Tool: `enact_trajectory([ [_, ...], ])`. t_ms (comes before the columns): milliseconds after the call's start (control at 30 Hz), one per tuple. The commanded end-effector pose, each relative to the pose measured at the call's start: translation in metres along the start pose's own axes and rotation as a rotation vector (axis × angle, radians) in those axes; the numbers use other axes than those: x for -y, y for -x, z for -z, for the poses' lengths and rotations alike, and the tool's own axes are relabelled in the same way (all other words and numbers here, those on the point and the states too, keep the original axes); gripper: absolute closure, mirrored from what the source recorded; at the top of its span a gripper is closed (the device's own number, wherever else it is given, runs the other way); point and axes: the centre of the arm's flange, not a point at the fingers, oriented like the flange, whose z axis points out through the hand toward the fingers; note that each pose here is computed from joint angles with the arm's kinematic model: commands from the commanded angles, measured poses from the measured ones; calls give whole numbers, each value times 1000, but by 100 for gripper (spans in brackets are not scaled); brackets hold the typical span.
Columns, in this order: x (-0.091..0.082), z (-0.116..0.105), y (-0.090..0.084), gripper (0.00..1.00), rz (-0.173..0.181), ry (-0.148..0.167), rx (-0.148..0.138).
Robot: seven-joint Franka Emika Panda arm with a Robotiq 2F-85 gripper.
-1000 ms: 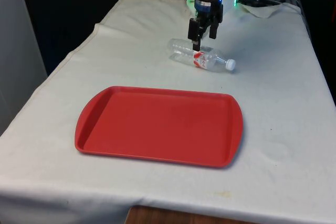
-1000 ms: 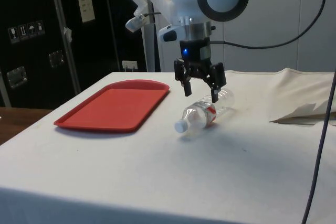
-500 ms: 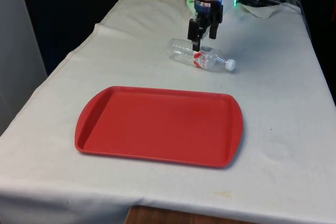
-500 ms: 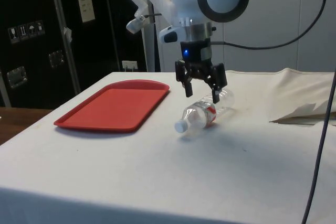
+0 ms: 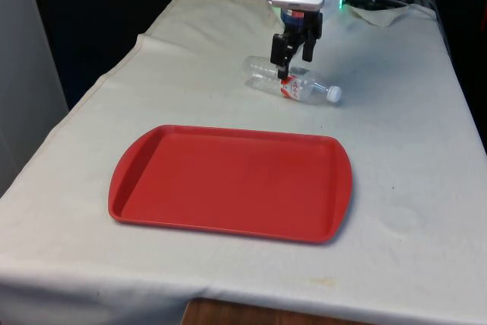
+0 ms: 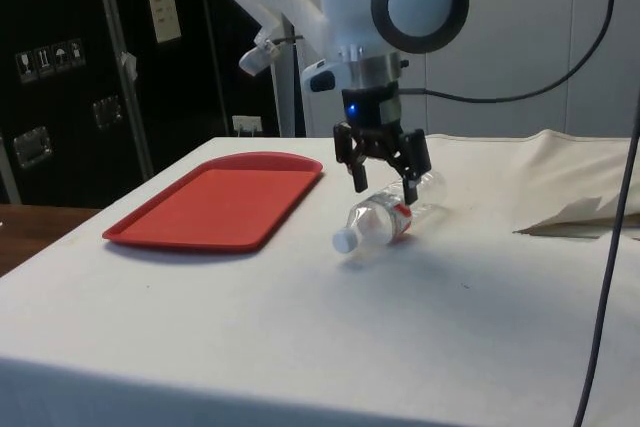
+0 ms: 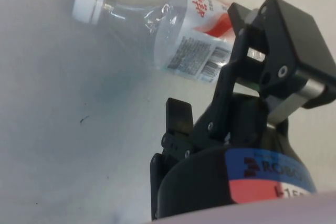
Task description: Place the bottle upright on the tray.
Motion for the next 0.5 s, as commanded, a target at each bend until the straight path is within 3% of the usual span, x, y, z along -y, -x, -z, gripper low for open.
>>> enact_trajectory([
  [0, -3, -2, -1, 0, -5, 7, 2],
  [67, -2, -3, -1, 0, -4, -3, 5],
  [333, -6, -6, 0, 0, -15, 9, 36],
  [367, -3, -5, -2, 0, -12, 0, 22],
  [400, -5, -5, -1, 0, -14, 10, 46],
  [467, -4, -5, -3, 0, -13, 9, 54],
])
